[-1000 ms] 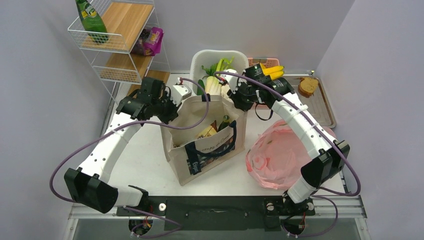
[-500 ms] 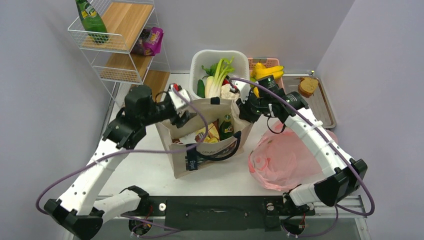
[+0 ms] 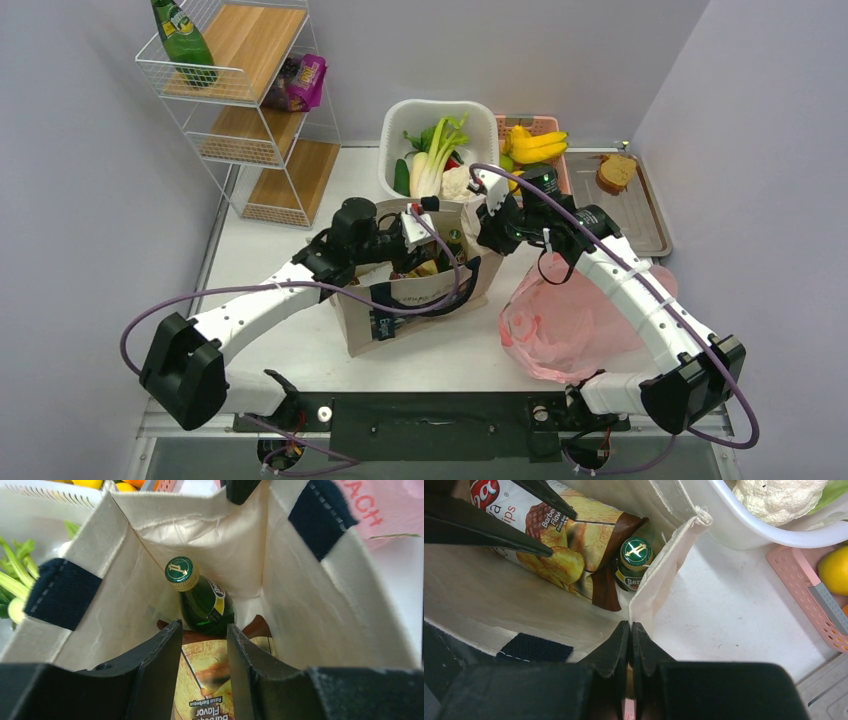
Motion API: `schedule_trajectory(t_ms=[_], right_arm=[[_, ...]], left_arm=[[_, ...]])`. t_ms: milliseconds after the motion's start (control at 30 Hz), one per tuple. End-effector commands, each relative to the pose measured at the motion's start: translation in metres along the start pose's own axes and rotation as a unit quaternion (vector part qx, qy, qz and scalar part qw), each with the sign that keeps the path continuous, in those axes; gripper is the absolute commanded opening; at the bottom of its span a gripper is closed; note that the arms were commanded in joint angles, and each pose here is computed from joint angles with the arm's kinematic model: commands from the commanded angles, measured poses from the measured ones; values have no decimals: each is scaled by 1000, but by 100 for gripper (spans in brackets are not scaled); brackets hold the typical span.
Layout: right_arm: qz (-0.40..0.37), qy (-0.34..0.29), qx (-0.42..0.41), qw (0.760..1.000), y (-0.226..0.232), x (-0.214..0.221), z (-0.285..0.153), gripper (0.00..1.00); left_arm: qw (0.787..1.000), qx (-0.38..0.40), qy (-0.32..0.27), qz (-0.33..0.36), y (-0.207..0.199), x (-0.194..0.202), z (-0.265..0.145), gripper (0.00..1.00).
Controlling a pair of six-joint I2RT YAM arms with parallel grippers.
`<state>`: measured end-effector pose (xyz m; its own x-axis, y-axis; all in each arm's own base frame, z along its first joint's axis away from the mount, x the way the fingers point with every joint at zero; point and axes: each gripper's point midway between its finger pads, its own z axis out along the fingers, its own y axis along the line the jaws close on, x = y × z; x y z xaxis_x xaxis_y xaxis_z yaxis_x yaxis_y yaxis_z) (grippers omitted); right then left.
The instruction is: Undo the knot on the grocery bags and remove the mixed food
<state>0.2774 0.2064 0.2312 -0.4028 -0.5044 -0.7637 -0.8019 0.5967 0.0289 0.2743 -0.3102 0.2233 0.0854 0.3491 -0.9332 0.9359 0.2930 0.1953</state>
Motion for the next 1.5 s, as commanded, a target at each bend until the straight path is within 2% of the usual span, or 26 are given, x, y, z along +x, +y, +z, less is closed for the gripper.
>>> schedule_trajectory(t_ms=[0, 167, 367, 400, 433, 567, 833, 1067, 1200, 1233, 1300, 1467], right_arm=[[23, -2, 10, 1000, -4, 4, -1, 0], [32, -7, 16, 999, -11, 2, -3, 0], [37, -7, 16, 999, -13, 3, -3, 0], [38, -6, 16, 999, -14, 3, -3, 0], [37, -6, 15, 999, -13, 3, -3, 0], [40, -5, 14, 999, -15, 4, -2, 0], [47, 0, 15, 999, -19, 6, 0, 0], [49, 4, 14, 999, -20, 7, -1, 0], [49, 6, 12, 999, -20, 8, -1, 0], [49, 7, 12, 999, -20, 9, -1, 0], [50, 9, 10, 999, -19, 10, 0, 0], [52, 10, 5, 999, -19, 9, 3, 0]], left_arm=[[996, -21, -84, 23, 19, -32, 14, 36], [993, -39, -115, -10, 24, -18, 28, 37], [988, -50, -140, -50, 29, -5, 44, 50], [987, -53, -142, -54, 30, -3, 47, 57], [987, -60, -141, -57, 33, 0, 49, 59], [986, -52, -140, -70, 33, 7, 59, 61], [984, -27, -139, -104, 21, 17, 75, 48], [981, -36, -146, -125, 26, 18, 88, 43], [979, -39, -157, -123, 25, 11, 89, 23], [979, -40, -163, -120, 25, 4, 87, 12], [977, -45, -171, -118, 28, -5, 83, 0], [977, -51, -180, -103, 29, -28, 71, 0]])
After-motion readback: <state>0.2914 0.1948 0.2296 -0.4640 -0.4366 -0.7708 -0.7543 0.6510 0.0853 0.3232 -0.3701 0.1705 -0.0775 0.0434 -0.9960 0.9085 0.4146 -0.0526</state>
